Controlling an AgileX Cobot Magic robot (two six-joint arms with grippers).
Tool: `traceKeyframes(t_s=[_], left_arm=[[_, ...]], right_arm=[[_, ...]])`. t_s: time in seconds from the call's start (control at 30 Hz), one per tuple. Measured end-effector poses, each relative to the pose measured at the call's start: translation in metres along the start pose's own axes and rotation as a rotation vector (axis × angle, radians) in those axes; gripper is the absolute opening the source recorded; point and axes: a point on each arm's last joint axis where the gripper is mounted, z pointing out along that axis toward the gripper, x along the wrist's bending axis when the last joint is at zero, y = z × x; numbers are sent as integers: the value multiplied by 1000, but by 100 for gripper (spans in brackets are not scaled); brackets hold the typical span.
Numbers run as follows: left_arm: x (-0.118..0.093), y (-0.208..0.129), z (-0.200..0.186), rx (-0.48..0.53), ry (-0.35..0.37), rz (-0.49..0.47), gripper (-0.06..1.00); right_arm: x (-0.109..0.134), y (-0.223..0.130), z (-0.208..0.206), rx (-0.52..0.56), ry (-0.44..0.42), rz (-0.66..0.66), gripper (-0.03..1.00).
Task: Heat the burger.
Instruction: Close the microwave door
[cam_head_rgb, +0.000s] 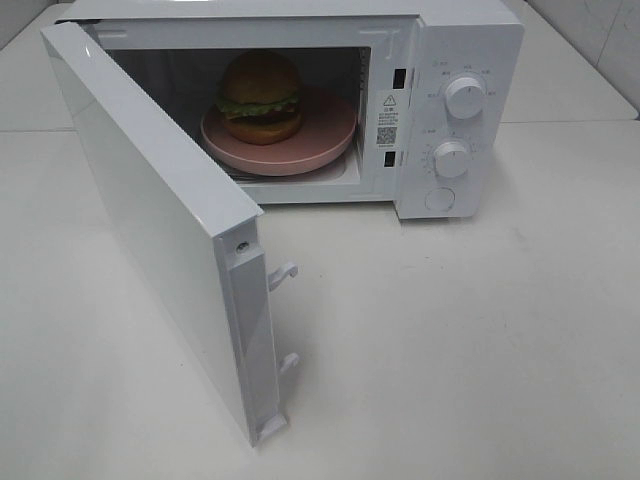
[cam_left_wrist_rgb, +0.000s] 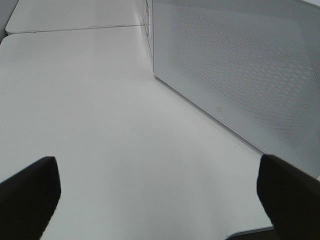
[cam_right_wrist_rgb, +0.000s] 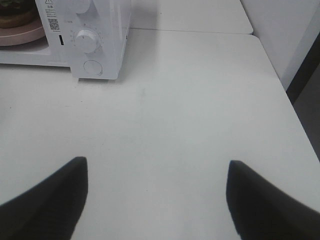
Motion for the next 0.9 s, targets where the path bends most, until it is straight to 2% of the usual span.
traceKeyframes(t_s=[0.8, 0.9], left_arm=[[0, 1, 0, -5, -1, -1, 99], [0, 10, -6, -84, 11, 3, 98]], right_arm=[[0, 0, 0, 0, 0, -1, 73], [0, 0, 0, 0, 0, -1, 73]])
